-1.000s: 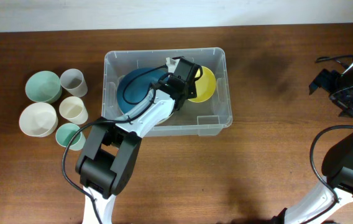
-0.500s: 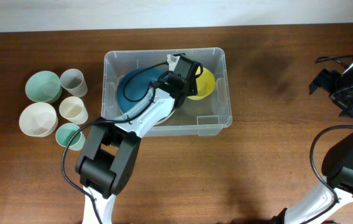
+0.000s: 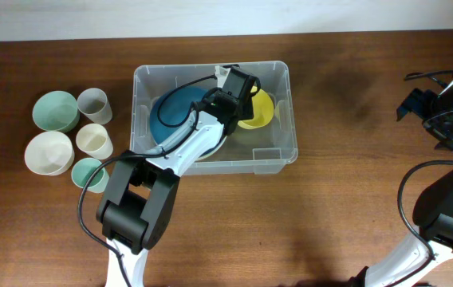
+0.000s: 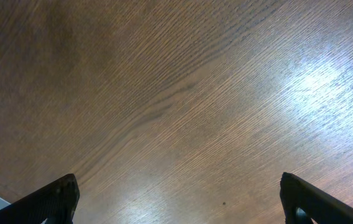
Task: Pack container
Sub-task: 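Lower the yellow bowl into the bin's right side and release, then move the left gripper back to the white bowl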
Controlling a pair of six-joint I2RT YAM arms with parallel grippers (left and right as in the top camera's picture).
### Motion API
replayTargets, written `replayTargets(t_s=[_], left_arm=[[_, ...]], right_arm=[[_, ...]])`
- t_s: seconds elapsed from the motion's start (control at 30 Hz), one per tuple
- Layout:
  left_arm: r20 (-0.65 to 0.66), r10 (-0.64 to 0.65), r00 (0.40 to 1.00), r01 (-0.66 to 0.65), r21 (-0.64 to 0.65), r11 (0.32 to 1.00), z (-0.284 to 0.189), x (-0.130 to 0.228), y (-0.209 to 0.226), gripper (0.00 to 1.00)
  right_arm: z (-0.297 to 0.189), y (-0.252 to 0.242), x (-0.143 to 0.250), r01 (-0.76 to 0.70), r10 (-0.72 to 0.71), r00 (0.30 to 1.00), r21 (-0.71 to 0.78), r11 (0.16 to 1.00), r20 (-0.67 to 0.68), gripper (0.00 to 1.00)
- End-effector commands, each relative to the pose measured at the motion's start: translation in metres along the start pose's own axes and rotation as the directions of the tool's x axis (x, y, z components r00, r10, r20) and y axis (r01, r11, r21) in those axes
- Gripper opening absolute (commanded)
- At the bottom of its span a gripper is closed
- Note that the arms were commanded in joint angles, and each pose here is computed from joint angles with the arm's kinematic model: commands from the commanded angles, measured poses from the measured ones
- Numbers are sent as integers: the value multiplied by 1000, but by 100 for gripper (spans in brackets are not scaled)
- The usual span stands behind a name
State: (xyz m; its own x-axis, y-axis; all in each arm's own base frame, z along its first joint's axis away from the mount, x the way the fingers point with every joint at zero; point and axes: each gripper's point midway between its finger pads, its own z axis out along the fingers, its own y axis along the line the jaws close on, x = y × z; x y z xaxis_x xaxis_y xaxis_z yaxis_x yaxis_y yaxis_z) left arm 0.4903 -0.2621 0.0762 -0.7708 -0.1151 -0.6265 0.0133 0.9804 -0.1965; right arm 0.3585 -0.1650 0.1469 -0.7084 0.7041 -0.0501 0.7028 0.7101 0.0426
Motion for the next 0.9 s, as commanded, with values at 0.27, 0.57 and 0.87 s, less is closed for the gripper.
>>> replayTargets(t_s=[0.27, 0.57, 0.87], left_arm=[[39, 79, 996, -79, 6, 997, -5, -20, -5, 42], [114, 134, 984, -139, 30, 990, -36, -70, -27, 48], [128, 108, 986, -98, -84, 992, -57, -104, 9, 86]], right_arm=[[0, -1, 0, -6, 6, 1000, 9, 1000, 2, 99], [0, -1, 0, -6, 6, 1000, 9, 1000, 2, 99], [0, -1, 0, -6, 6, 1000, 9, 1000, 2, 99]])
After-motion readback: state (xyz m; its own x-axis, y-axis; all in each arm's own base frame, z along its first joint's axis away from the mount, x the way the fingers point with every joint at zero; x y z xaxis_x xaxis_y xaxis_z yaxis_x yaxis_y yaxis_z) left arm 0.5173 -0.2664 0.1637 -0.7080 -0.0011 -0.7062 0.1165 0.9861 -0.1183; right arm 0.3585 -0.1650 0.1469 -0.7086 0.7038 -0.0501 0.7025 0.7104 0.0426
